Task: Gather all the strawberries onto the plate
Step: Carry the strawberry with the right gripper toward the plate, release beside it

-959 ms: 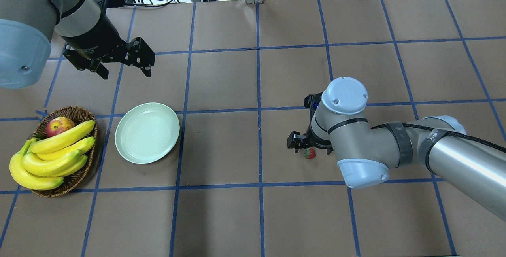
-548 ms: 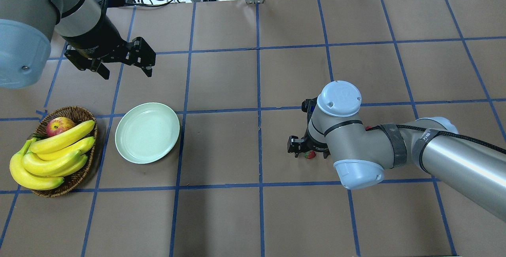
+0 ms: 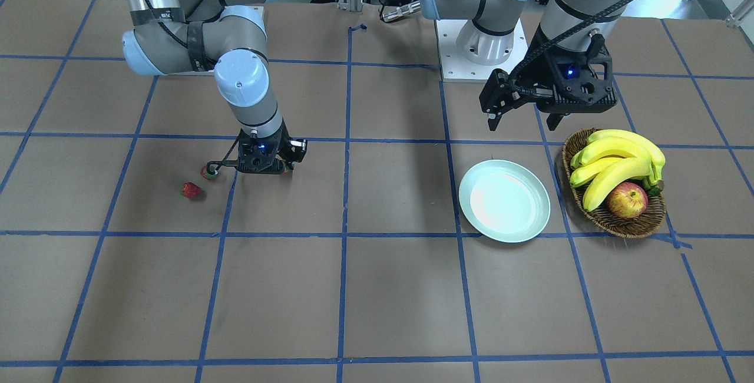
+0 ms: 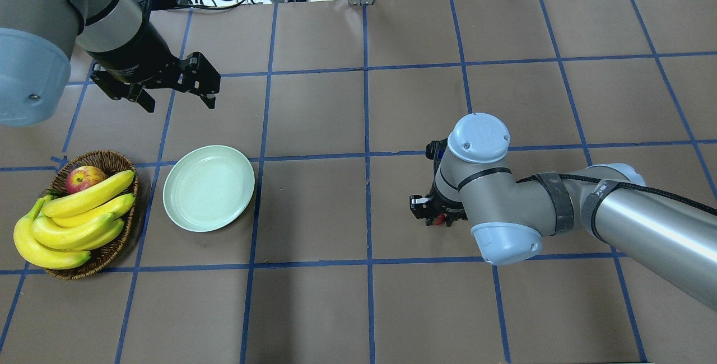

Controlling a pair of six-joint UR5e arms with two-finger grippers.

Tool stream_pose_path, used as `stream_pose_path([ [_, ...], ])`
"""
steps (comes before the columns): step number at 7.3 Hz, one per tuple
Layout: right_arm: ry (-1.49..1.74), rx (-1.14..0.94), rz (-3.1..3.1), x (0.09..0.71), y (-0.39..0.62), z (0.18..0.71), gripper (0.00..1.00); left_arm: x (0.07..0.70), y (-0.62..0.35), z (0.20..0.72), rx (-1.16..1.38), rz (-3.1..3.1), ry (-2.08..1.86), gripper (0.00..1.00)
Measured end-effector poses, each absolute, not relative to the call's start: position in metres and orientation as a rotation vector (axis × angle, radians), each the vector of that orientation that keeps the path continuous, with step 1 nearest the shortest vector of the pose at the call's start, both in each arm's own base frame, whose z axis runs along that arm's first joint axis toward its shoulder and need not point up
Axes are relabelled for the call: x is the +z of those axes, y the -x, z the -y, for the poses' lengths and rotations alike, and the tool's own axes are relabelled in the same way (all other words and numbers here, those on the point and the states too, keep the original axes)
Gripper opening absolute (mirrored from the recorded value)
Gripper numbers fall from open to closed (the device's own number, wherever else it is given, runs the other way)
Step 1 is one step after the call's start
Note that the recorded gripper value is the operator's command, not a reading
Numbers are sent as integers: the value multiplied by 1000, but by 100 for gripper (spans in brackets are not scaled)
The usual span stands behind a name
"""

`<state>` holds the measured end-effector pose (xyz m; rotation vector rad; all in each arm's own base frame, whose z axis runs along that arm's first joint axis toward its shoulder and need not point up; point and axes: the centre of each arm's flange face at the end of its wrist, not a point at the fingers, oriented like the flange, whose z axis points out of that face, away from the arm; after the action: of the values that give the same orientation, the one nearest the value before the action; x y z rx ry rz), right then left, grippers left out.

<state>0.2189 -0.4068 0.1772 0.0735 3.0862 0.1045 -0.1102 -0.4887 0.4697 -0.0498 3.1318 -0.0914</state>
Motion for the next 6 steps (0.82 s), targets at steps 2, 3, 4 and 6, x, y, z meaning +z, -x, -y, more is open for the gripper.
stream_pose_path([
  [2, -73, 78, -3083, 187, -221, 416, 3, 470, 111, 488, -92, -3134, 58, 100],
  [3, -82, 67, -3058, 196, -228, 423, 3, 469, 111, 487, -91, -3134, 60, 100],
  [4, -79, 59, -2995, 207, -242, 428, 3, 469, 111, 487, -90, -3131, 61, 100],
  [6, -11, 34, -2873, 225, -282, 430, 4, 469, 110, 487, -89, -3127, 59, 100],
])
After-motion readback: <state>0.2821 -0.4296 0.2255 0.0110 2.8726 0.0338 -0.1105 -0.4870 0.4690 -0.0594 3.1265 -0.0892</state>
